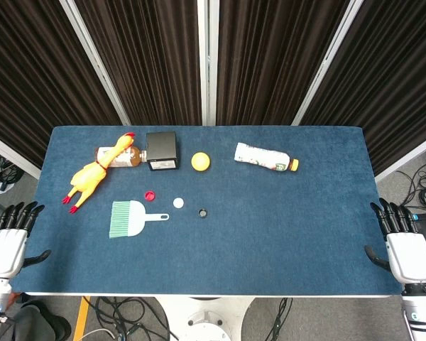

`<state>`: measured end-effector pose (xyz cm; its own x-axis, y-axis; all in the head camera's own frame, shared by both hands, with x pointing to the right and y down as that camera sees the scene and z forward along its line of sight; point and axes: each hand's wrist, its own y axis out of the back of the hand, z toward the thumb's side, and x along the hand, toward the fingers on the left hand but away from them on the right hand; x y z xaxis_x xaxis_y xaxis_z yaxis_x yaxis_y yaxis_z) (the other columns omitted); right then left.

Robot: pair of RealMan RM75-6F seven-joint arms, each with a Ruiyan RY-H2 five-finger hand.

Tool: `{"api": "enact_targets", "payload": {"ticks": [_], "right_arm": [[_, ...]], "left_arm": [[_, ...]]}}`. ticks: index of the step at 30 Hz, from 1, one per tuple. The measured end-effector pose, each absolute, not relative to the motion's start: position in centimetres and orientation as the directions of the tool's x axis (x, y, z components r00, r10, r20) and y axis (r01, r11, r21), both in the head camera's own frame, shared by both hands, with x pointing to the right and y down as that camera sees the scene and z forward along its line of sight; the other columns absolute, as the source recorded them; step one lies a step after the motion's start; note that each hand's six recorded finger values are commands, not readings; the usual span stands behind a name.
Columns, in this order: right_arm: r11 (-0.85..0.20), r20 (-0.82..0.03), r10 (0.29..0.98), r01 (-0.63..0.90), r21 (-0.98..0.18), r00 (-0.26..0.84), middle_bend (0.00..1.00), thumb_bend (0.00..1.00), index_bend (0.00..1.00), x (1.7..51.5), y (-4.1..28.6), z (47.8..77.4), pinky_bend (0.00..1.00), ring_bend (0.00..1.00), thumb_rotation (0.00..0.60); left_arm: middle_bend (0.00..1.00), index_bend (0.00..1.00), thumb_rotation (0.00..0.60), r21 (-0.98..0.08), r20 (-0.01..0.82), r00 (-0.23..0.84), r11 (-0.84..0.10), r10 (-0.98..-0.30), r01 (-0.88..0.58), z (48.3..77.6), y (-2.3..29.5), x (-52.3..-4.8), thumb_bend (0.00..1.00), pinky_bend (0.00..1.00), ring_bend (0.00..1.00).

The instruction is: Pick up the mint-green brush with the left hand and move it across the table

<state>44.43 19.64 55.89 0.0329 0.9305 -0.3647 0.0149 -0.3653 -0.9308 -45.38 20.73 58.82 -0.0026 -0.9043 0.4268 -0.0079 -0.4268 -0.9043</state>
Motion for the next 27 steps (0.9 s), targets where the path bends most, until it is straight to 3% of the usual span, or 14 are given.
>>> {"api": "enact_targets", "payload": {"ticks": [13,18,22,27], "right_arm": [[-0.343,-0.341,0.939,0.028,-0.939,0.051,0.00,0.15,0.00,44.6,19.6,55.1,0.00,0.00,0.600],[-0.316,-0.315,0.947,0.005,-0.949,0.060,0.00,0.15,0.00,44.7,18.9,54.0,0.00,0.00,0.600],[-0.301,-0.300,0.952,0.001,-0.954,0.064,0.00,0.15,0.00,44.6,18.4,53.5,0.00,0.00,0.600],[-0.297,-0.296,0.953,-0.004,-0.955,0.057,0.00,0.15,0.00,44.8,18.1,53.2,0.00,0.00,0.600]], "left_arm": [[0.09,0.11,0.600,-0.916,0.400,0.022,-0.400,-0.916,-0.031,58.7,20.1,-44.5,0.00,0.07,0.05],[0.18,0.17,0.600,-0.916,0.390,0.086,-0.396,-0.917,-0.063,59.1,17.9,-42.8,0.00,0.07,0.05],[0.29,0.26,0.600,-0.911,0.374,0.150,-0.393,-0.915,-0.125,59.6,15.4,-40.7,0.01,0.07,0.12],[0.34,0.30,0.600,-0.887,0.384,0.238,-0.428,-0.892,-0.175,61.5,12.9,-36.6,0.06,0.07,0.15]]}}
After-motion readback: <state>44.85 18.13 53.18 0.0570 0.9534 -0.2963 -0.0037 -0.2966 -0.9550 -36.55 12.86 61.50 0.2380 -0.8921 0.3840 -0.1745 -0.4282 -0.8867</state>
